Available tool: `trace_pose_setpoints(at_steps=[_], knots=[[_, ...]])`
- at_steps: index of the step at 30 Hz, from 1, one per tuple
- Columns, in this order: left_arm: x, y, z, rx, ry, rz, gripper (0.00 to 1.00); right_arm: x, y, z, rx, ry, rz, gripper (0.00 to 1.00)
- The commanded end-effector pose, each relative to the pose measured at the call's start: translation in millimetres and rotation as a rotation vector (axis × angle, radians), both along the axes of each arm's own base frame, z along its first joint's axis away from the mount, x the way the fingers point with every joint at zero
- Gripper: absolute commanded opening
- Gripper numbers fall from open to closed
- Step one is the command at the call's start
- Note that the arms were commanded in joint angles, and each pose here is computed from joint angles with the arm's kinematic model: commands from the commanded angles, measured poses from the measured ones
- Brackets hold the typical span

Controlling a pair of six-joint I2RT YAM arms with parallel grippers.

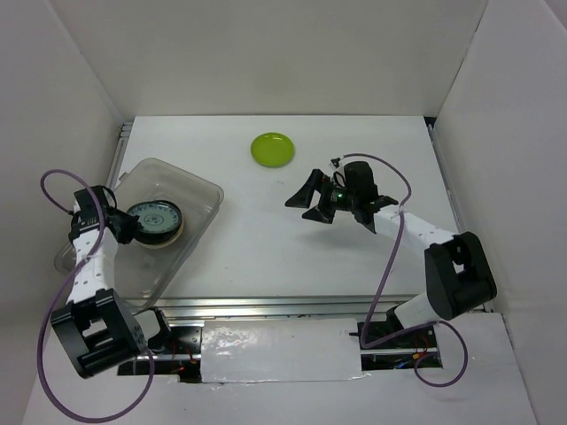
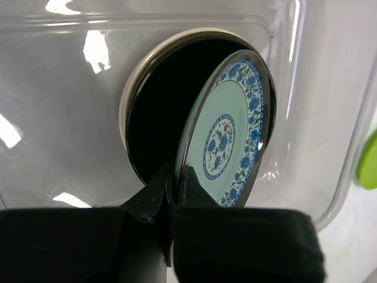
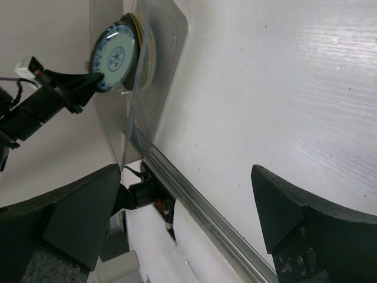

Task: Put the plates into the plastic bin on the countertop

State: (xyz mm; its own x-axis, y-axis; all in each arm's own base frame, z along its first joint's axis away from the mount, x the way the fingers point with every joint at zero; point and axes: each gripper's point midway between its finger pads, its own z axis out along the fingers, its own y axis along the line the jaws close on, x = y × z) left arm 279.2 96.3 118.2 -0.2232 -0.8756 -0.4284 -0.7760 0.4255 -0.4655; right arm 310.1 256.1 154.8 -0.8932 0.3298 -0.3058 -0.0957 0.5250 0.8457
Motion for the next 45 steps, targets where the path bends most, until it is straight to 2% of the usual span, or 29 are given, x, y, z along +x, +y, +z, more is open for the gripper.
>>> trace_pose_setpoints(at_steps=[1, 2, 3, 4, 5, 8, 9, 11, 12, 13, 15, 17, 18, 19, 21, 23, 24, 26, 27, 29, 30, 31, 33, 36, 37, 40, 42, 43, 45], knots=[[15.3, 12.5, 8.0, 0.022, -0.046, 0.041, 0.11, 3.9, 2.4, 41.0, 0.047, -0.164, 0.03, 1.0], [14.9, 13.8, 8.6, 0.024, -0.042, 0.043, 0.26, 4.6, 2.6, 41.9, 0.046, -0.167, 0.031, 1.0], [16.0, 12.8, 13.4, 0.024, -0.043, 0.035, 0.61, 5.2, 2.7, 40.3, 0.042, -0.169, 0.034, 1.0], [12.7, 19.0, 15.3, 0.051, -0.023, 0.06, 0.86, 8.4, 2.5, 35.0, 0.033, -0.16, 0.024, 1.0], [10.7, 19.5, 18.1, 0.06, -0.018, 0.059, 0.99, 13.0, 2.4, 33.8, 0.025, -0.159, 0.012, 1.0], [3.4, 21.5, 43.6, 0.127, -0.031, 0.034, 0.99, 39.4, 0.6, 12.3, -0.028, -0.103, -0.076, 1.0], [-1.3, 24.1, 57.2, 0.178, -0.021, 0.016, 0.99, 51.8, -1.7, -10.0, -0.053, -0.044, -0.114, 1.0], [-6.8, 24.8, 70.3, 0.234, -0.019, -0.008, 0.99, 85.1, -9.0, -20.6, -0.078, -0.002, -0.229, 1.0], [-13.4, 21.4, 79.1, 0.262, -0.021, -0.048, 0.99, 96.4, -10.5, -49.2, -0.089, 0.086, -0.274, 1.0], [-15.5, 16.6, 81.3, 0.264, -0.024, -0.084, 0.99, 122.7, -15.3, -38.1, -0.07, 0.07, -0.323, 1.0], [-18.7, 1.3, 90.0, 0.276, -0.073, -0.179, 0.99, 148.6, -17.8, -72.8, -0.087, 0.165, -0.382, 1.0], [-21.0, -21.4, 95.3, 0.256, -0.137, -0.276, 0.99, 187.6, -16.0, -63.5, -0.072, 0.161, -0.428, 1.0], [-22.9, -28.4, 98.8, 0.261, -0.159, -0.31, 0.99, 193.3, -15.9, -95.7, -0.107, 0.235, -0.439, 1.0], [-26.5, -38.4, 103.8, 0.264, -0.188, -0.347, 0.99, 211.6, -13.8, -84.7, -0.095, 0.23, -0.46, 1.0], [-29.2, -44.5, 112.0, 0.296, -0.211, -0.391, 0.99, 224.0, -14.4, -109.3, -0.112, 0.278, -0.484, 0.98], [-36.6, -46.2, 118.1, 0.325, -0.194, -0.401, 0.99, 241.1, -18.4, -108.2, -0.106, 0.306, -0.521, 0.94], [-38.8, -46.8, 119.9, 0.339, -0.187, -0.401, 0.99, 234.4, -25.0, -142.7, -0.172, 0.402, -0.54, 0.93], [-38.0, -54.0, 125.3, 0.356, -0.205, -0.423, 0.99, 257.7, -18.0, -125.9, -0.16, 0.377, -0.53, 0.88], [-39.3, -57.4, 125.7, 0.353, -0.209, -0.435, 0.99, 257.5, -19.5, -136.9, -0.195, 0.399, -0.538, 0.85], [-38.8, -60.1, 125.6, 0.345, -0.219, -0.444, 0.99, 272.7, -8.8, -116.8, -0.179, 0.347, -0.529, 0.77], [-38.2, -61.3, 125.6, 0.344, -0.224, -0.449, 0.99, 269.7, -7.3, -134.7, -0.198, 0.391, -0.522, 0.74], [-37.7, -61.1, 124.7, 0.343, -0.224, -0.451, 0.99, 280.2, 1.1, -118.7, -0.16, 0.365, -0.503, 0.7], [-36.7, -62.7, 121.5, 0.337, -0.218, -0.467, 0.99, 282.0, 10.1, -123.7, -0.182, 0.371, -0.483, 0.66], [-36.8, -63.8, 119.7, 0.332, -0.212, -0.478, 0.99, 286.2, 12.6, -118.4, -0.19, 0.326, -0.497, 0.52], [-36.7, -63.9, 120.3, 0.333, -0.214, -0.476, 0.99, 282.0, 11.4, -125.4, -0.196, 0.345, -0.5, 0.44], [-37.2, -65.9, 126.2, 0.34, -0.235, -0.484, 0.99, 284.2, 13.4, -122.5, -0.208, 0.332, -0.495, 0.37], [-36.7, -66.1, 126.8, 0.341, -0.235, -0.487, 0.99, 284.6, 14.8, -124.6, -0.224, 0.326, -0.49, 0.19], [-36.3, -66.0, 126.1, 0.34, -0.234, -0.487, 0.99, 284.2, 13.7, -123.7, -0.228, 0.32, -0.484, 0.01], [-34.8, -67.4, 122.9, 0.331, -0.23, -0.498, 0.99, 275.2, 11.1, -125.6, -0.246, 0.33, -0.478, 0.0]])
